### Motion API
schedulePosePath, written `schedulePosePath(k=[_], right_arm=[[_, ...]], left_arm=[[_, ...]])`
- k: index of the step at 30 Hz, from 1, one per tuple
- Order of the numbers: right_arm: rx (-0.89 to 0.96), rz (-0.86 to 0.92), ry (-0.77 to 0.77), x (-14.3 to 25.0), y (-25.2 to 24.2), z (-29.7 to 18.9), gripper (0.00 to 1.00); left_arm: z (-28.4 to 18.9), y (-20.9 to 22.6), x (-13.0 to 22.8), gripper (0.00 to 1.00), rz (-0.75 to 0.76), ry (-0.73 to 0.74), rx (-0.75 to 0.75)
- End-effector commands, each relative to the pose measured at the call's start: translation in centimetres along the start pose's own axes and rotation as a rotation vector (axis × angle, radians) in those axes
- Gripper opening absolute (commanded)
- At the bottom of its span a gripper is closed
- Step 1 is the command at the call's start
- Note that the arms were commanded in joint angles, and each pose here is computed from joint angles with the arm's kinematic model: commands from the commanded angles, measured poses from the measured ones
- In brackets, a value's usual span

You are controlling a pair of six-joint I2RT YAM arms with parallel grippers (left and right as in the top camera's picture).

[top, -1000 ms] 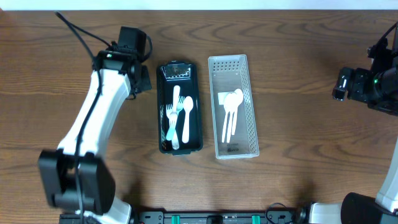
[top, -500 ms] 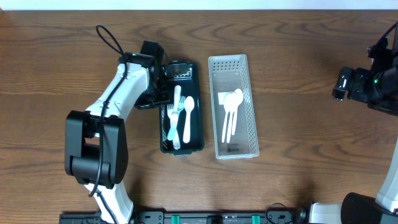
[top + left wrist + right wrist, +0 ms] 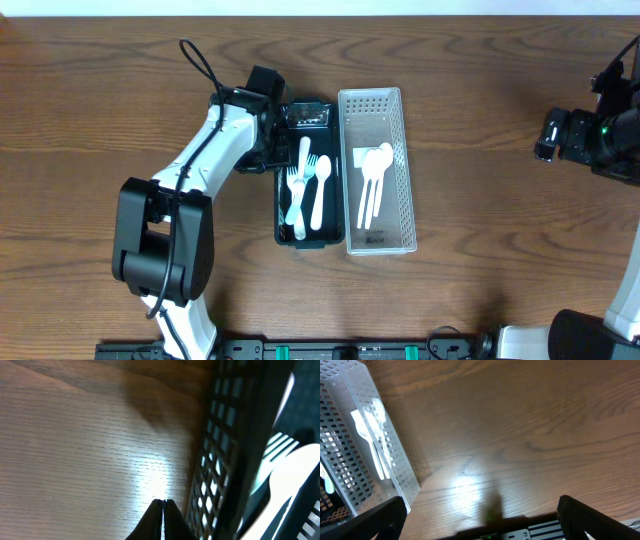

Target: Pack container

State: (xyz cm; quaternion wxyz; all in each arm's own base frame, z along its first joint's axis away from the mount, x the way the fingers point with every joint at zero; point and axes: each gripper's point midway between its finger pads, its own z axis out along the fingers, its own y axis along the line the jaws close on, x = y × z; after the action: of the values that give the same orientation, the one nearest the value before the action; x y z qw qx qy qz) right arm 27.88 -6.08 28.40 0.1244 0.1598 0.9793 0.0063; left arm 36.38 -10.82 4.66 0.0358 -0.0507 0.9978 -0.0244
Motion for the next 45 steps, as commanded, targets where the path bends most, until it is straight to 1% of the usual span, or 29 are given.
schedulePosePath(k=[1, 6, 8, 9, 10, 11, 13, 14, 15, 18, 20, 22, 23, 25, 28, 30, 32, 36, 38, 41, 45], right_arm=[[-0.003, 0.009, 0.002, 0.0, -0.1, 0.0, 0.99], [-0.047, -0.015, -0.013, -0.4, 0.8, 0.0, 0.99], [-0.061, -0.036, -0.057, -1.3, 1.4, -0.1, 0.99], [-0.066, -0.047, -0.088, -2.0, 1.7, -0.2, 0.99], [-0.073, -0.061, -0.133, -3.0, 2.2, -0.4, 0.99], [-0.083, -0.077, -0.186, -4.3, 2.8, -0.6, 0.99], [-0.1, -0.111, -0.309, -7.2, 4.2, -1.2, 0.99], [-0.109, -0.127, -0.374, -8.8, 4.9, -1.6, 0.99], [-0.121, -0.146, -0.449, -10.6, 5.8, -2.1, 0.99], [-0.158, -0.211, -0.636, -15.5, 8.6, -3.2, 0.99], [-0.172, -0.25, -0.71, -17.8, 10.2, -3.1, 0.99], [-0.161, -0.301, -0.736, -19.4, 11.2, -1.9, 0.99], [-0.133, -0.323, -0.727, -19.9, 11.3, -0.8, 0.99], [-0.068, -0.307, -0.682, -20.2, 10.5, 1.3, 0.99], [0.012, -0.29, -0.595, -19.2, 8.9, 3.3, 0.99], [0.046, -0.28, -0.58, -18.7, 8.1, 3.3, 0.99], [0.052, -0.274, -0.587, -18.4, 7.7, 2.8, 0.99], [0.095, -0.251, -0.626, -16.3, 6.2, 1.4, 0.99], [0.098, -0.241, -0.65, -14.7, 5.6, 1.2, 0.99], [0.094, -0.232, -0.702, -11.5, 4.7, 1.2, 0.99], [0.072, -0.198, -0.762, -7.0, 3.5, 0.9, 0.99]], left_arm=[[-0.2, 1.8, -0.4, 0.06, -0.02, -0.016, -0.054], [-2.4, 5.2, -1.7, 0.06, -0.072, -0.081, -0.142], [-4.1, 6.5, -2.4, 0.07, -0.1, -0.128, -0.161], [-5.1, 6.9, -2.8, 0.13, -0.114, -0.158, -0.156], [-6.2, 7.3, -3.3, 0.27, -0.12, -0.192, -0.147], [-7.2, 7.5, -3.7, 0.46, -0.115, -0.23, -0.139], [-9.4, 8.0, -4.9, 0.78, -0.092, -0.316, -0.123], [-10.5, 8.2, -5.5, 0.91, -0.081, -0.362, -0.117], [-11.7, 8.6, -6.5, 0.98, -0.077, -0.422, -0.113], [-15.6, 9.1, -9.7, 0.98, -0.104, -0.622, -0.085], [-18.1, 9.3, -11.7, 0.98, -0.121, -0.751, -0.062], [-20.0, 9.4, -13.2, 0.98, -0.105, -0.843, -0.059], [-20.5, 9.5, -13.5, 0.98, -0.087, -0.865, -0.066], [-20.9, 9.7, -13.6, 0.98, -0.013, -0.876, -0.101], [-20.5, 9.9, -12.7, 0.98, 0.033, -0.835, -0.129], [-20.4, 10.2, -11.6, 0.98, 0.061, -0.802, -0.145], [-20.9, 10.2, -10.9, 0.98, 0.061, -0.812, -0.14], [-22.7, 10.3, -8.7, 0.98, 0.057, -0.873, -0.129], [-23.6, 10.5, -7.5, 0.98, 0.043, -0.916, -0.118], [-24.8, 10.6, -5.3, 0.98, 0.018, -0.998, -0.097], [-25.7, 10.1, -2.2, 0.98, 0.033, -1.108, -0.065]])
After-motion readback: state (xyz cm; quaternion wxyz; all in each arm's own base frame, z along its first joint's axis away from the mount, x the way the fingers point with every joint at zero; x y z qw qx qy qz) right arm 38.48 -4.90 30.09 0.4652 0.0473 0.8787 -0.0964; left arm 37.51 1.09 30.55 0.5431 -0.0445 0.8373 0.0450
